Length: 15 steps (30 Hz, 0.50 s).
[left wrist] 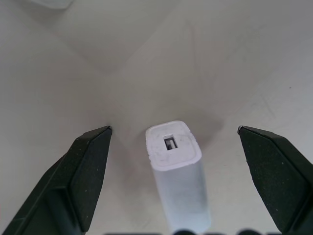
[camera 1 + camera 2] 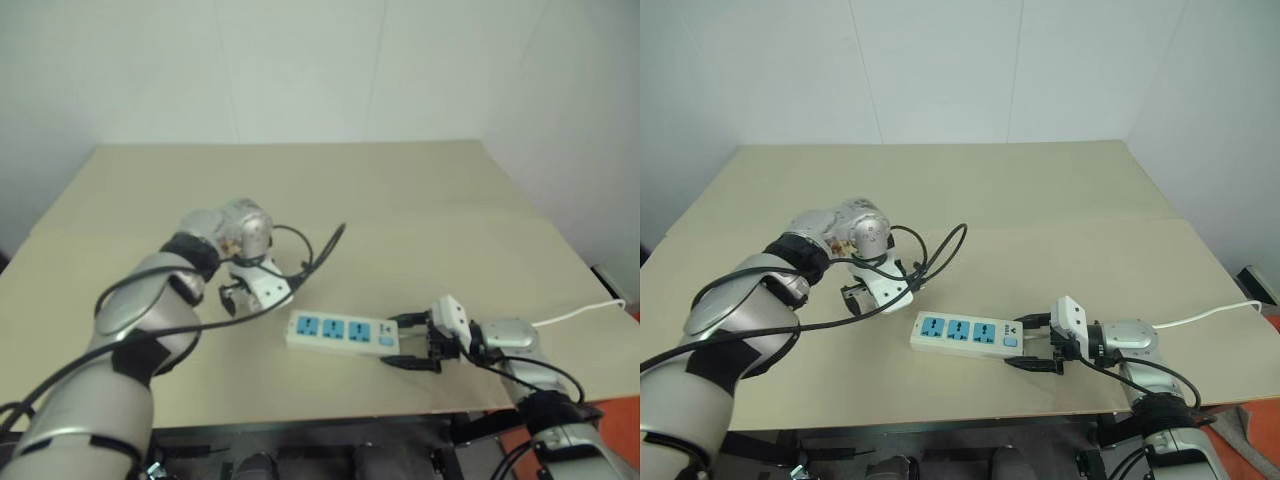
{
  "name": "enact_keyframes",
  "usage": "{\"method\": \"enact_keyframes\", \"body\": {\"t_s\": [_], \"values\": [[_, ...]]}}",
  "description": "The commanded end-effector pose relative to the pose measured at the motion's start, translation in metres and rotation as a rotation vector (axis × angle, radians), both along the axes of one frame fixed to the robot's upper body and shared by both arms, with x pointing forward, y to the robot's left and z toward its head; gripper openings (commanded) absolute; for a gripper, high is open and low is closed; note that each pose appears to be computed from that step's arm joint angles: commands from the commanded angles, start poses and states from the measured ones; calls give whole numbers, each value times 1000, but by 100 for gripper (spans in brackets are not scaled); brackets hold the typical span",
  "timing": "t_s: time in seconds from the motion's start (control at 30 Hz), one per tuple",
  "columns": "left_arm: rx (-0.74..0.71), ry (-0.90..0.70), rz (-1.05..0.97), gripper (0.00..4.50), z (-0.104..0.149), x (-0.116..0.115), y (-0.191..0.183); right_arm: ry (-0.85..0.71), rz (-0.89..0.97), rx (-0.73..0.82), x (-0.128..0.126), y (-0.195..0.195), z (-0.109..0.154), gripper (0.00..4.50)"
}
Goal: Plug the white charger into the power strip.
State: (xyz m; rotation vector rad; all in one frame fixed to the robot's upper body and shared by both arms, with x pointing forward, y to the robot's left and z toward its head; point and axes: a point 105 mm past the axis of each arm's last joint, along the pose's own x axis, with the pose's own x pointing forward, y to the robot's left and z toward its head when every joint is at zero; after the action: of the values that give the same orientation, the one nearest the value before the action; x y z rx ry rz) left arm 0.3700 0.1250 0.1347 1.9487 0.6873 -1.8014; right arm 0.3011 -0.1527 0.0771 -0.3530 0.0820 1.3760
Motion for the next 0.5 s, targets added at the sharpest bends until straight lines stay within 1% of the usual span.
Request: {"method": "enact_keyframes", "body": {"t_s": [0.03,0.07,0.1,0.2,0.27,0.4,0.43,0.5], "values": [[12,-22,-26,450,8,2,-2,35,-8,-53,-4,1,-16,343],[13,-25,-29,411,7,3,-3,36,-8,-53,-4,1,-16,343],[15,-24,-34,392,7,3,-3,36,-8,-53,-4,2,-16,343],[7,-13,-42,302,6,1,-5,36,-8,-53,-4,2,-17,343],[-10,-8,-50,235,5,0,-9,36,-7,-53,-4,2,-17,343],[-7,3,-55,113,4,-1,-9,33,-7,-53,-3,3,-16,343],[-4,3,-55,97,4,-1,-8,33,-6,-53,-3,3,-16,343],[-1,2,-54,97,5,-1,-7,32,-5,-53,-3,3,-16,343]]}}
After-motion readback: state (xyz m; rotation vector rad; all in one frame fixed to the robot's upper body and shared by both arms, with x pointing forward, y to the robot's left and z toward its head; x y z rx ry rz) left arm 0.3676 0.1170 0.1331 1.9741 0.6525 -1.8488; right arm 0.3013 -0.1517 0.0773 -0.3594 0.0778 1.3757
